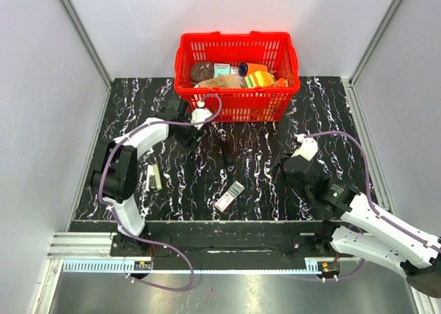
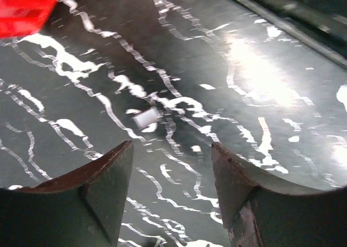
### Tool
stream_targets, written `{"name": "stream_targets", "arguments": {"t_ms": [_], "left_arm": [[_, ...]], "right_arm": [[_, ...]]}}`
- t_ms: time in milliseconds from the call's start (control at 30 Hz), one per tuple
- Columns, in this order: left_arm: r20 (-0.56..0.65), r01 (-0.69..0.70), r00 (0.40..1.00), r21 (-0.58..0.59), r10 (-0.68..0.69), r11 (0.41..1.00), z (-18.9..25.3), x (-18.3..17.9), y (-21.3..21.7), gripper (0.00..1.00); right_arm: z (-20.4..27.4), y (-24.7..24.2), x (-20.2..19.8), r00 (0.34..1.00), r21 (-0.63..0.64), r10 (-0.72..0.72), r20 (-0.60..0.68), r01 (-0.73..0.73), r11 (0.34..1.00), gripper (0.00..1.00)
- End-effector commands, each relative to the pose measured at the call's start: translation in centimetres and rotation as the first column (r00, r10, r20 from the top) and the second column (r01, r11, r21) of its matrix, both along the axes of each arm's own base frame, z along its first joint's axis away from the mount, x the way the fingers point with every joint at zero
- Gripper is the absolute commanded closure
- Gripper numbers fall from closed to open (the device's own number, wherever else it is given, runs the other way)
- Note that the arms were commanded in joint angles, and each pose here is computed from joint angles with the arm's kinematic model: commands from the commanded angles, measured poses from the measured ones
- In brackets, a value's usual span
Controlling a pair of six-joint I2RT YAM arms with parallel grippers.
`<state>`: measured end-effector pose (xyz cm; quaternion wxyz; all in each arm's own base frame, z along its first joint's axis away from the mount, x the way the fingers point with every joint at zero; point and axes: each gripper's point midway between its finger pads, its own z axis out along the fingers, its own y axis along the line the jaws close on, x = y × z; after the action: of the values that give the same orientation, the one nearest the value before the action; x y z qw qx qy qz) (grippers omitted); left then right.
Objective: Unload the staples from the stapler
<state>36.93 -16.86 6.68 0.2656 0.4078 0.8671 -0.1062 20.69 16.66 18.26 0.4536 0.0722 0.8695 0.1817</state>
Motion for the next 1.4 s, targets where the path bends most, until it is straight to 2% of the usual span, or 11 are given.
{"name": "stream_targets", "arguments": {"t_ms": [0, 100, 233, 500, 700, 1000, 1367], "left_arm": [[0.039, 0.037, 0.999, -0.012, -0.037, 0.999, 0.0, 3.2, 2.2, 0.36], [0.054, 0.088, 0.995, -0.008, -0.087, 0.996, -0.3, 3.6, 2.2, 0.35], [0.091, 0.237, 0.967, 0.025, -0.238, 0.971, -0.8, 3.7, 1.7, 0.35], [0.092, 0.505, 0.853, 0.102, -0.514, 0.857, -3.0, 3.3, 1.5, 0.37], [0.072, 0.576, 0.801, 0.18, -0.595, 0.797, -3.0, 4.4, 2.5, 0.37], [0.022, 0.69, 0.694, 0.268, -0.72, 0.673, -4.2, 4.2, 3.5, 0.41], [0.036, 0.74, 0.626, 0.289, -0.779, 0.608, -4.2, 3.7, 2.1, 0.43]], "right_arm": [[0.8, 0.6, 0.2, 0.999, 0.029, 0.019, 0.033, -0.02, 0.999, 0.66], [0.7, 0.8, 0.4, 0.999, 0.022, 0.024, 0.033, -0.025, 0.999, 0.66], [0.9, 1.1, 0.5, 0.999, 0.027, 0.03, 0.038, -0.031, 0.999, 0.66], [1.0, 1.0, 0.4, 0.999, 0.023, 0.029, 0.038, -0.03, 0.999, 0.66], [1.1, 0.8, 0.3, 0.999, 0.026, 0.028, 0.039, -0.029, 0.999, 0.66], [1.2, 0.7, 0.1, 0.999, 0.032, 0.025, 0.04, -0.027, 0.999, 0.69], [0.8, 0.9, 0.1, 0.999, 0.037, 0.031, 0.034, -0.032, 0.999, 0.71]]}}
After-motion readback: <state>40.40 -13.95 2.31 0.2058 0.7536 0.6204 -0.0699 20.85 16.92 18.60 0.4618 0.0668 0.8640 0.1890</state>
